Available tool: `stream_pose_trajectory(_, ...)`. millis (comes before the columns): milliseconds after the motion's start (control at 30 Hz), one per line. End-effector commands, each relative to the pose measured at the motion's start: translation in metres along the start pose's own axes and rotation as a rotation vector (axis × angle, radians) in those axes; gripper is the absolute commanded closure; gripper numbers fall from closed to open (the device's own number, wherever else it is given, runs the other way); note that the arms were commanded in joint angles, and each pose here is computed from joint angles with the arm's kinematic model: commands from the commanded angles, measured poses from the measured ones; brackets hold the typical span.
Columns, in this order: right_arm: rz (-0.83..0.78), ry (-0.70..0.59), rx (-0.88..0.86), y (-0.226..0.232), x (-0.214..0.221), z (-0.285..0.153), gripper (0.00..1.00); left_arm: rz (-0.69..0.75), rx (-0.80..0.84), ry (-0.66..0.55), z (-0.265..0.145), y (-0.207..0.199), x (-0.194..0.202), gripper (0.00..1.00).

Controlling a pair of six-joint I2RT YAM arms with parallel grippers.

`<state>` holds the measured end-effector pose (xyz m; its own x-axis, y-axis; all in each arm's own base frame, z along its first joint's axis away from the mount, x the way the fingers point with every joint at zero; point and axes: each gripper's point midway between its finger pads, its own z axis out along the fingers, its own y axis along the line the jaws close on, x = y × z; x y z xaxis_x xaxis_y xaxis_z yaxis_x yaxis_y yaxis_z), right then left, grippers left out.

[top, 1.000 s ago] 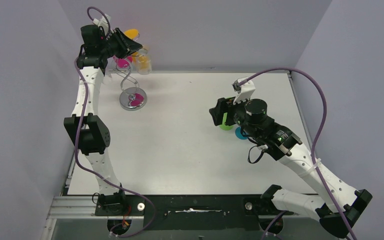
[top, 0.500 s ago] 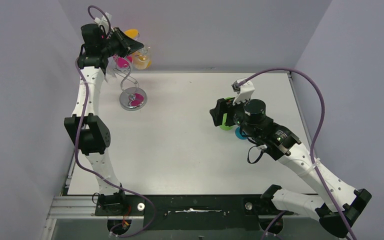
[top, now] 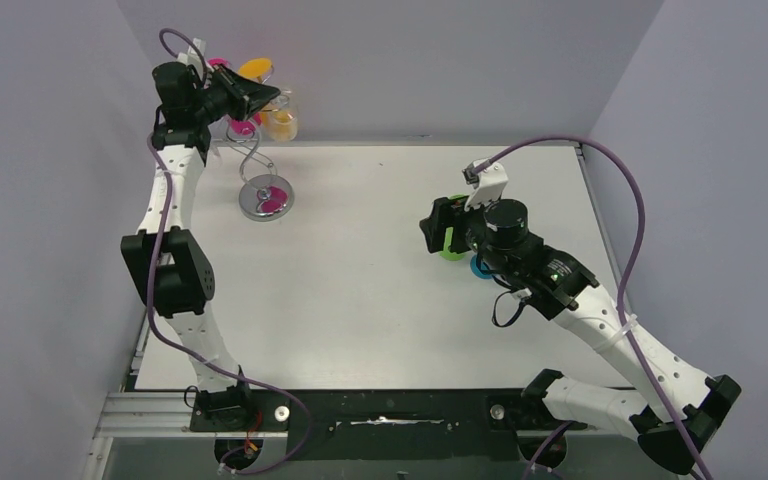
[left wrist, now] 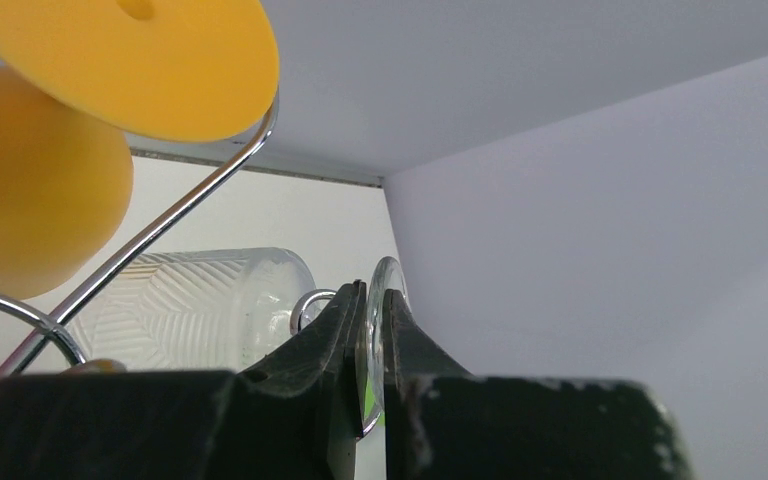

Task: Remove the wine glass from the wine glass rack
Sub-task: Pick up the wine glass from the wine rack.

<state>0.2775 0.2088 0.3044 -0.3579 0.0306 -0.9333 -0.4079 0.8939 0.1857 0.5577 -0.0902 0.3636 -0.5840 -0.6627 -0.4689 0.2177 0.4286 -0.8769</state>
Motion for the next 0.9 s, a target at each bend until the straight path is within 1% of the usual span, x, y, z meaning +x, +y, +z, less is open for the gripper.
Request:
stream_pose_trajectory(0,0.042,-0.038,0.002,0.001,-0.006,-0.001,0.27,0.006,0.165,-0.092,-0.031,-0.059,-0.023,1.0)
stream_pose_trajectory(200,0.065,-0.031,0.013,0.0,-0.002,0.0,0.27,-0.021,0.164,-0.108,-0.035,-0.058,-0.025,1.0)
stream_pose_trajectory(367,0.08,-0.028,0.014,0.0,0.0,0.0,0.27,-0.009,0.171,-0.108,-0.039,-0.064,-0.024,1.0)
stream_pose_trajectory(500,0.09,-0.027,0.014,0.0,0.001,0.0,0.27,0.022,0.142,-0.157,-0.045,-0.075,-0.032,1.0)
stream_pose_trajectory(633,0.084,-0.019,0.024,-0.001,0.003,0.002,0.27,0.042,0.091,-0.2,-0.049,-0.074,-0.04,1.0)
stream_pose_trajectory(867,0.081,-0.011,0.031,-0.001,0.002,0.008,0.27,0.071,0.074,-0.176,-0.041,-0.075,-0.045,1.0)
